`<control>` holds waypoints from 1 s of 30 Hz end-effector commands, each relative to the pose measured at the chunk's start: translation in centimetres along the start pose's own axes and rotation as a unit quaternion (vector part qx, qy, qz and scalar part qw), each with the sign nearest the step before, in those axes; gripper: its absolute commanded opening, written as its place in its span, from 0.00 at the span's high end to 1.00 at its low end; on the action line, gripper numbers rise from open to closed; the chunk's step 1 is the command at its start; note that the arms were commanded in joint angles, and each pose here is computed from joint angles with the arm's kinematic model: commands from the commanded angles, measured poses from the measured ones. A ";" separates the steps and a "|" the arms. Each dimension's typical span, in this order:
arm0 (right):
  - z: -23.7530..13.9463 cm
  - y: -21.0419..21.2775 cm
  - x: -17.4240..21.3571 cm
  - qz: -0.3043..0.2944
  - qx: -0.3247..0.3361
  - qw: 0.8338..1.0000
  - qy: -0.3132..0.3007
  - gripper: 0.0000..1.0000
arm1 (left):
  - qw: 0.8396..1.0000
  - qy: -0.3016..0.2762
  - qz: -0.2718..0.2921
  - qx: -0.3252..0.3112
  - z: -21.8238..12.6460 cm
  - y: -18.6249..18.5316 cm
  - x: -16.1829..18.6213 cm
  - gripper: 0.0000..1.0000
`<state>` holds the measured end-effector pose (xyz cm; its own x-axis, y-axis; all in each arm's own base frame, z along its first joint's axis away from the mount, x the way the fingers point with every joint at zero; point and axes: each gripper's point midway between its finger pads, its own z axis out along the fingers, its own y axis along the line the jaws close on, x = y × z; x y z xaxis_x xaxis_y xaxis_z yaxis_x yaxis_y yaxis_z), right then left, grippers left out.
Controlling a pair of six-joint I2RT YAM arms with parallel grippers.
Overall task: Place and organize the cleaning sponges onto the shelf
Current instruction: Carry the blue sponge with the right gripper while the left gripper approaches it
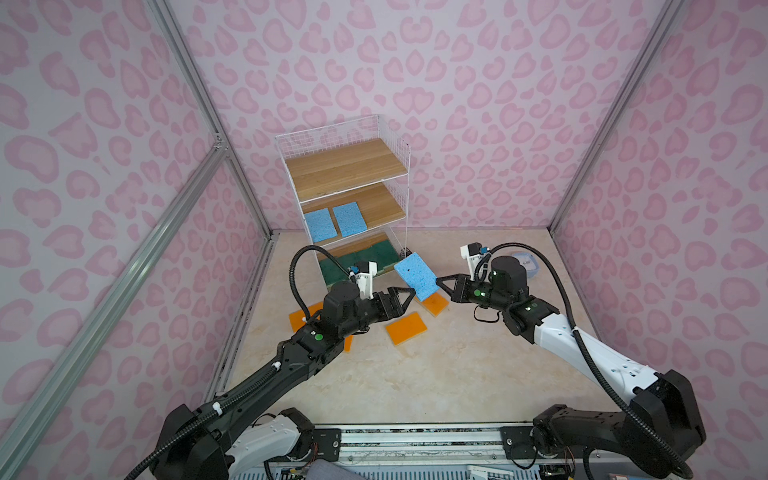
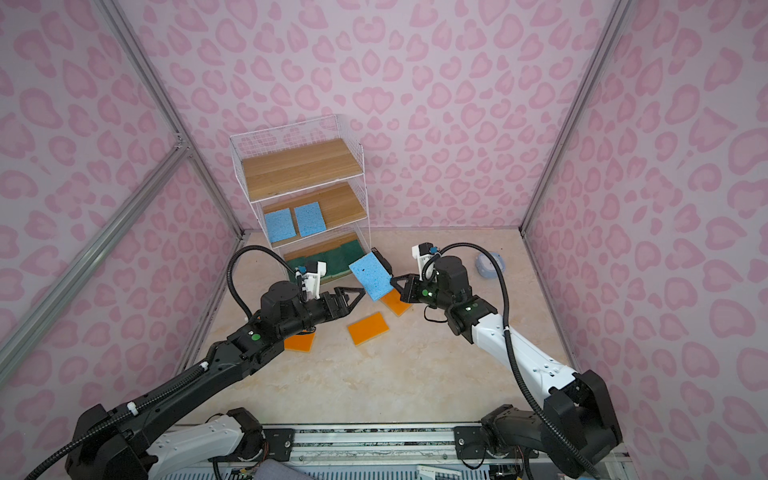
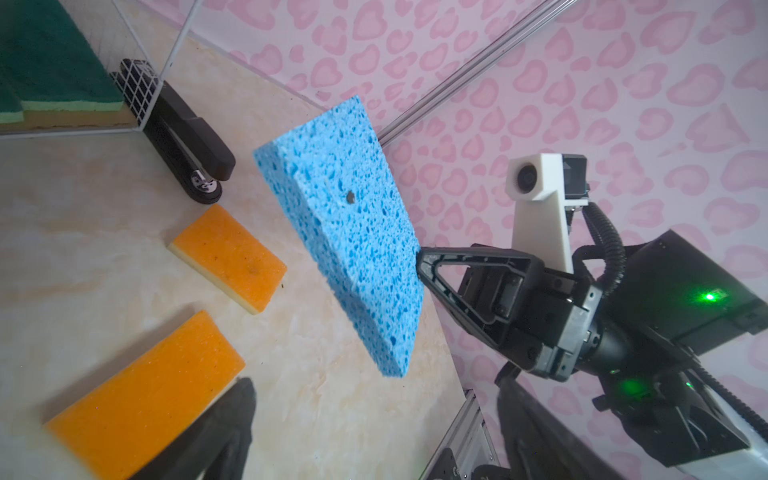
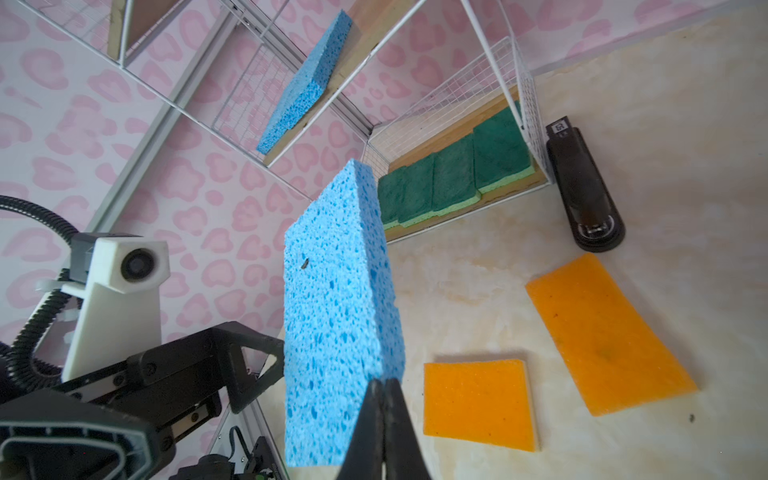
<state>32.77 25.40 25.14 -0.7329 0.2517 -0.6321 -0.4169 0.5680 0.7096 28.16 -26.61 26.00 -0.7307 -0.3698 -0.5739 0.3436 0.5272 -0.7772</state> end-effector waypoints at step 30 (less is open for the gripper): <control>-1.0 5.7 -2.8 0.048 -0.148 0.987 -0.031 0.40 | 0.994 -0.104 -0.017 0.032 2.6 -3.4 -9.7 0.96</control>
<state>31.97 26.68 29.68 -0.7421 0.3120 -0.5933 -0.4758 0.3783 0.7940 34.85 -26.60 30.84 -0.6429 -0.4970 -0.5829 0.3214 0.5157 -0.7942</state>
